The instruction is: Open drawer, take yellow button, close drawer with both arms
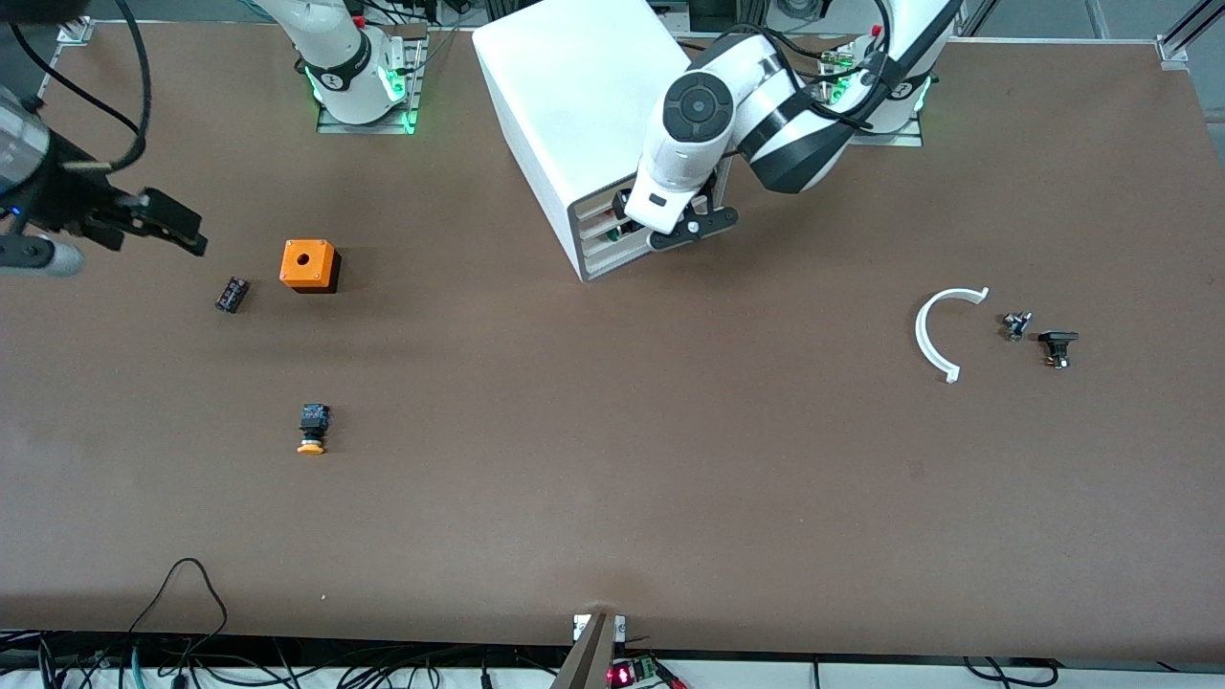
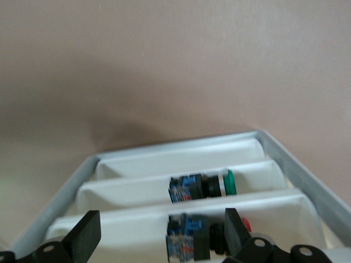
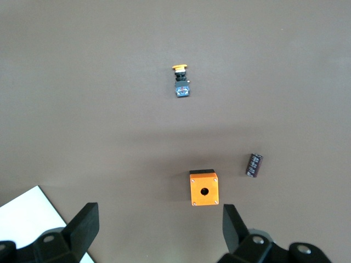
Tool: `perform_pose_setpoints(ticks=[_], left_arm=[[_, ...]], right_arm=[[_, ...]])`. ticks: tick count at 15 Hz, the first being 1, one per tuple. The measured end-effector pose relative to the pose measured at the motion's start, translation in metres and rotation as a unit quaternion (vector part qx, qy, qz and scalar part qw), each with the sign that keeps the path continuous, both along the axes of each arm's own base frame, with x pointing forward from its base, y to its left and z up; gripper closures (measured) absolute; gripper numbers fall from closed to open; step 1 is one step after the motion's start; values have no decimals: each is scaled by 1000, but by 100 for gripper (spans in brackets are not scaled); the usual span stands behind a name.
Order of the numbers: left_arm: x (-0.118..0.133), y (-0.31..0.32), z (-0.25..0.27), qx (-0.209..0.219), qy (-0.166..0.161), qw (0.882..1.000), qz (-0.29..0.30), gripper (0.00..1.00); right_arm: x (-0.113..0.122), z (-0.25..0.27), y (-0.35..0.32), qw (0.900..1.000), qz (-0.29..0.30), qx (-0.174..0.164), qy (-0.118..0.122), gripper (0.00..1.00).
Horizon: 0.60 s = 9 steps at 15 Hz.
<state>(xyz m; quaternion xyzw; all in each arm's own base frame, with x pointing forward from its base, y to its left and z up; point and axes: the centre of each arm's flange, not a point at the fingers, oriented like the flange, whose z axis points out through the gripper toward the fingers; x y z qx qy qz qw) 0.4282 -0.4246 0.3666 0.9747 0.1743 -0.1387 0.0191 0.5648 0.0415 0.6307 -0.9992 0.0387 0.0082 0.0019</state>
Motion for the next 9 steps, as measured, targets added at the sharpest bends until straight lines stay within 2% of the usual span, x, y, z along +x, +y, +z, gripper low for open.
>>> perform_pose_setpoints(ticks=[5, 9], left_arm=[[67, 70, 33, -13, -4, 999, -36, 0], [102, 115, 67, 7, -27, 995, -96, 0]], right_arm=[[-8, 7, -15, 1000, -14, -2, -5, 0], [-2, 6, -12, 1000, -11, -1, -13, 0]])
